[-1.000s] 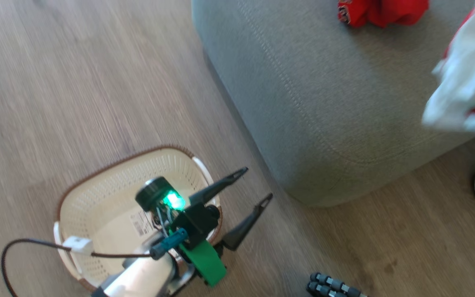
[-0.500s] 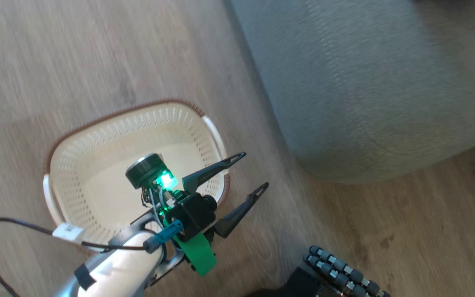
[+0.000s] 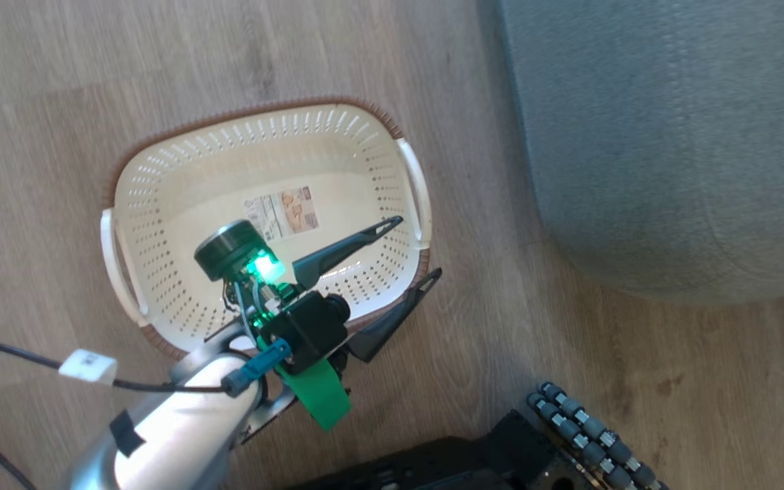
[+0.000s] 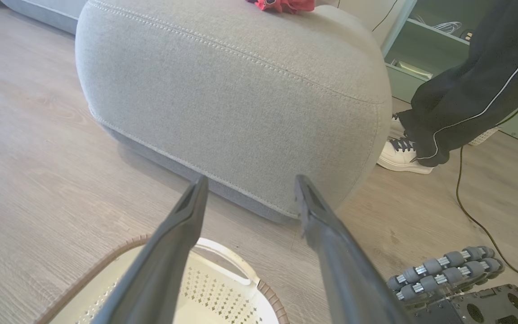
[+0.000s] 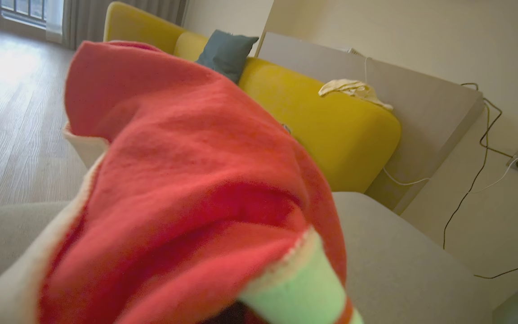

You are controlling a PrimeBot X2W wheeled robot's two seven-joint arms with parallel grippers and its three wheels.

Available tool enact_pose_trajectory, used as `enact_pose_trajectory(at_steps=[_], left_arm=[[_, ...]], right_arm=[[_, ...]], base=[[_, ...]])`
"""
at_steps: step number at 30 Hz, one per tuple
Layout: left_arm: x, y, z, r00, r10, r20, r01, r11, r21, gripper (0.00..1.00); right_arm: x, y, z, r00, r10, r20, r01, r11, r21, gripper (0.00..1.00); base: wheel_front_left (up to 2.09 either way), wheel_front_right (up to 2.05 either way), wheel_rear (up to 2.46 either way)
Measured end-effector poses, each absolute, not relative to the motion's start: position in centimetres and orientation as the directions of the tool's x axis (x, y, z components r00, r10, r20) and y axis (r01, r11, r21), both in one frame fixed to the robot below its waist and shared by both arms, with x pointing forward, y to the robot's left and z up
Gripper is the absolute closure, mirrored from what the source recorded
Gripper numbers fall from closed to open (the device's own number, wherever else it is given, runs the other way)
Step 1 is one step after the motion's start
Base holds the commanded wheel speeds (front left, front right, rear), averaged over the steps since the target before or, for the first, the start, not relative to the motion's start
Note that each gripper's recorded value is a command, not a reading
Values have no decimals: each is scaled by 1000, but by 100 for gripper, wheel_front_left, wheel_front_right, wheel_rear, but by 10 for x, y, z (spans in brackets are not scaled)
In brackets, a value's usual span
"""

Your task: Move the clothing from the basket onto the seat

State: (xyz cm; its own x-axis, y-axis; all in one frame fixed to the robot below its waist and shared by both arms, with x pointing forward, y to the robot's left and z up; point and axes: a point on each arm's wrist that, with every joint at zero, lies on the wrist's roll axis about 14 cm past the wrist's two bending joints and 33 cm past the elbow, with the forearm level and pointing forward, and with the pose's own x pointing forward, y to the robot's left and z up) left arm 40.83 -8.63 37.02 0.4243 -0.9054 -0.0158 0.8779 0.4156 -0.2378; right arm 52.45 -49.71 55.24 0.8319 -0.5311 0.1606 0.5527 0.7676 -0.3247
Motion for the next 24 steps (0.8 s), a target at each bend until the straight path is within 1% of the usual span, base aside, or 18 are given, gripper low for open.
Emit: enact_pose_trajectory(at_steps=[3,4,6,9,13,16,17,18,19,21,24], left_arm=[[416,-78,361,458,-889,-33,856,450,-254,0],[416,-78,361,458,-889,-33,856,450,-254,0],[420,-75,357,471,-882,-38,848,464,-258,0],[417,-76,354,462,-886,-40,849,455,-267,0],[414,-77,352,455,-889,-43,851,449,-273,0],[415,-76,354,460,-887,-40,850,453,-269,0],[416,-76,355,462,-886,-39,850,455,-267,0],[417,-76,356,464,-885,-37,850,456,-264,0],[417,-76,358,465,-885,-35,850,457,-260,0],[418,-77,363,466,-884,-28,852,458,-253,0],[420,-80,375,473,-881,-5,855,460,-239,0]], right_arm=[[531,-496,496,833,-554,-10,520,788,-330,100],[531,-496,496,833,-554,-10,520,788,-330,100],[535,-489,465,828,-552,-99,500,806,-316,100],[539,-480,431,811,-549,-201,488,825,-286,100],[536,-473,403,788,-543,-289,480,837,-263,100],[533,-470,394,782,-539,-313,476,841,-258,100],[532,-470,393,782,-539,-313,477,841,-257,87],[532,-469,393,782,-538,-313,477,841,-254,53],[532,-468,394,783,-536,-314,477,843,-250,0],[534,-466,398,786,-535,-309,486,845,-225,0],[537,-462,412,808,-517,-283,466,854,-230,0]], base=[[0,0,0],[0,0,0],[0,0,0],[0,0,0],[0,0,0],[0,0,0],[0,0,0],[0,0,0],[0,0,0],[0,0,0],[0,0,0]])
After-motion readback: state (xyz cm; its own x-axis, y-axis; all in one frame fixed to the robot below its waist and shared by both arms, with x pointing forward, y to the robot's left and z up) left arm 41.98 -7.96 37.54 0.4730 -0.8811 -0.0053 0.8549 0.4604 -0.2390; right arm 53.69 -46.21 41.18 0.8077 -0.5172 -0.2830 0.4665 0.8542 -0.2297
